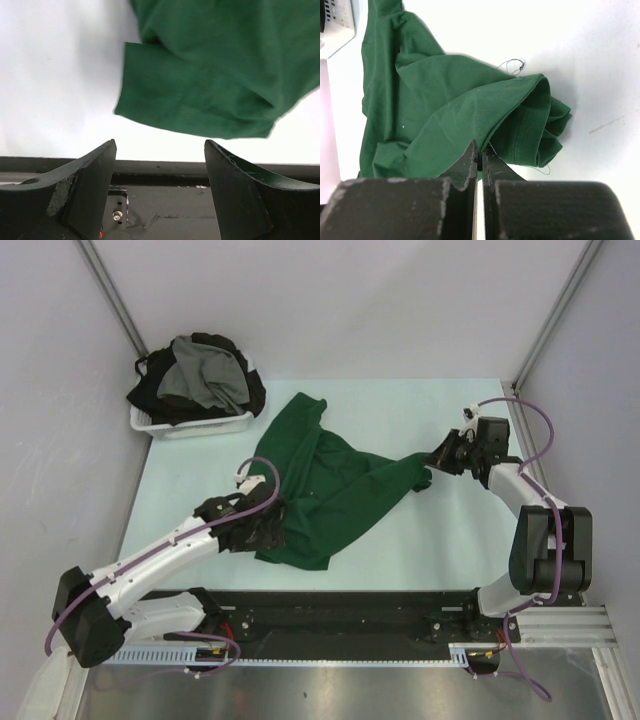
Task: Fold and stack the t-shirts
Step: Flatten out the tshirt
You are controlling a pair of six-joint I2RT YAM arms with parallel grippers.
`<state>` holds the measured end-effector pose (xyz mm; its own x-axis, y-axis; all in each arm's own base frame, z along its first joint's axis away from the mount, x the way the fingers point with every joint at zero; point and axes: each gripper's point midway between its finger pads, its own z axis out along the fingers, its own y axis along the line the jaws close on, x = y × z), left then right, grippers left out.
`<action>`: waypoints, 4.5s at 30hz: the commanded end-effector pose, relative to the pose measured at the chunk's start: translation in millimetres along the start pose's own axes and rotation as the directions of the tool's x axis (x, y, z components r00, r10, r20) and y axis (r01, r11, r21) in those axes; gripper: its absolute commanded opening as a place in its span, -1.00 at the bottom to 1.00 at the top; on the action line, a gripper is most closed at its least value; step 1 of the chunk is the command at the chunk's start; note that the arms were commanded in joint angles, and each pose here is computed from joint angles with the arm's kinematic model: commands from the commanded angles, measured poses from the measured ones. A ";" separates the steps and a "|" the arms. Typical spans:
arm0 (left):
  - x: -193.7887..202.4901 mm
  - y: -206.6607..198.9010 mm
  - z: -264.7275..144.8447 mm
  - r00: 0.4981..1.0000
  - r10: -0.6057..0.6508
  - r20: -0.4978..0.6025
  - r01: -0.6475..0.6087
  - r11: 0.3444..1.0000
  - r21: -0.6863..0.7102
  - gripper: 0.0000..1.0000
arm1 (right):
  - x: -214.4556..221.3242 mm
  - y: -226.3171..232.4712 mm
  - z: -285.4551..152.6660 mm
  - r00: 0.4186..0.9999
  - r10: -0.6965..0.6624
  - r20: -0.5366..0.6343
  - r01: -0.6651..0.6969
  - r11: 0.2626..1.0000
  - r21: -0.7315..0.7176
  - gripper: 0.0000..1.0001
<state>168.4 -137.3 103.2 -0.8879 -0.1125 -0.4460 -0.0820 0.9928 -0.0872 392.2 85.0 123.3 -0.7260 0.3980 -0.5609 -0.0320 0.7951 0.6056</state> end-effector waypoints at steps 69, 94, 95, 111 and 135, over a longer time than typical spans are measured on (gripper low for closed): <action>-143.3 -52.5 20.5 0.902 0.305 0.306 -0.255 0.947 -0.193 -1.00 | -59.9 31.7 -26.3 0.987 -0.131 0.090 0.127 0.990 0.057 -1.00; -475.6 -11.4 -375.9 0.031 -0.216 0.976 0.156 0.965 0.209 -1.00 | -369.3 278.1 -167.5 0.487 -0.206 0.848 0.426 0.904 -0.025 -1.00; -476.4 -10.4 -378.9 0.007 -0.182 0.983 0.162 0.971 0.178 -1.00 | -373.7 282.2 -176.9 0.445 -0.210 0.870 0.435 0.900 -0.005 -1.00; -484.9 -5.2 -315.1 0.139 -0.139 0.981 0.231 0.967 0.104 -1.00 | -391.4 219.8 -130.1 0.525 -0.111 0.844 0.247 0.969 -0.026 -1.00; -525.3 -42.6 -334.1 -0.039 -0.274 0.961 0.041 0.960 0.276 -1.00 | -407.3 291.1 -167.1 0.306 -0.060 0.950 0.486 0.868 -0.102 -1.00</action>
<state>534.4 -110.9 512.0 0.1334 -0.1699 -0.9764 -0.1886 0.9628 -0.1933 628.4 40.7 479.5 0.0522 0.5856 -0.8089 -0.2157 0.7975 0.5634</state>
